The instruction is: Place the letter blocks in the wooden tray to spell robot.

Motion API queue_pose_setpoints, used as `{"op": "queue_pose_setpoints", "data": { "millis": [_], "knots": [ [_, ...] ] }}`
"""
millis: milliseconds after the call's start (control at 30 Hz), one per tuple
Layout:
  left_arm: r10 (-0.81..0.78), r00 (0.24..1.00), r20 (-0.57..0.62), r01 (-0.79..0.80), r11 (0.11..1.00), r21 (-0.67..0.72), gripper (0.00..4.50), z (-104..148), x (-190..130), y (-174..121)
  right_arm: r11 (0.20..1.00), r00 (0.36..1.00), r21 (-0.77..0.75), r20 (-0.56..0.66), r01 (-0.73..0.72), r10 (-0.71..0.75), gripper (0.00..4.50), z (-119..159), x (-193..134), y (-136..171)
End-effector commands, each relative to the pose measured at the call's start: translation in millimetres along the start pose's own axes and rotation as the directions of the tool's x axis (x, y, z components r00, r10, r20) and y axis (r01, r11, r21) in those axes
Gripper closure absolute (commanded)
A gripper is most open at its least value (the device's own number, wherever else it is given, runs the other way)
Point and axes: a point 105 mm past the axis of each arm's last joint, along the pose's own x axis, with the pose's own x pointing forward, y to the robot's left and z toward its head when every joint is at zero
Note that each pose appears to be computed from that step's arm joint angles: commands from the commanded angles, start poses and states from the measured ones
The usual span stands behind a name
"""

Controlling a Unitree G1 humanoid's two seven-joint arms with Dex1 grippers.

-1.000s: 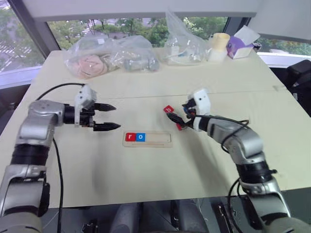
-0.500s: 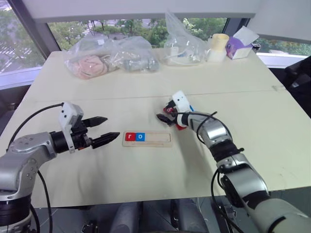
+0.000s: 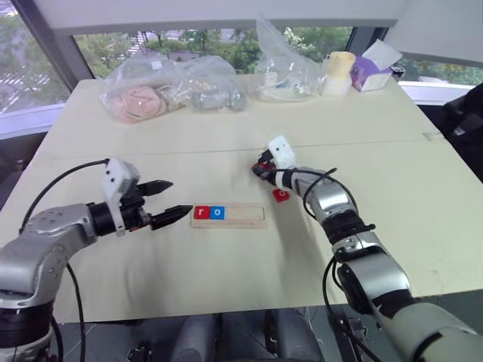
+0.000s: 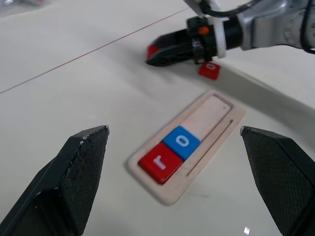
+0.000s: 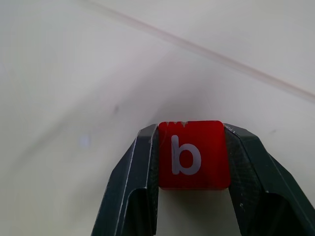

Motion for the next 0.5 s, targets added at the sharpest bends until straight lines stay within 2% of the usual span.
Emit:
{"op": "queue_pose_setpoints", "data": {
  "millis": [33, 133, 267, 367, 500],
  "knots": [
    [-0.074, 0.997, 0.032, 0.072, 0.995, 0.071, 0.0, 16, 11, -14, 0.98, 0.967, 0.094, 0.169, 0.176, -0.19, 3.25, 55, -43, -34],
    [-0.129, 0.991, 0.036, 0.125, 0.988, 0.087, 0.0, 20, 21, -24, 0.924, 0.925, 0.202, 0.134, 0.325, -0.355, 3.25, 48, -90, -49],
    [-0.176, 0.983, 0.049, 0.171, 0.981, 0.091, 0.0, 24, 30, -29, 0.859, 0.89, 0.258, -0.001, 0.442, -0.457, 3.25, 12, -136, -35],
    [-0.192, 0.98, 0.051, 0.187, 0.978, 0.088, 0.0, 24, 34, -29, 0.811, 0.86, 0.307, -0.058, 0.498, -0.507, 3.25, 0, -156, -25],
    [-0.203, 0.978, 0.041, 0.199, 0.977, 0.083, 0.0, 20, 39, -22, 0.791, 0.854, 0.323, -0.151, 0.519, -0.498, 3.25, -28, -171, 4]
  ]
}}
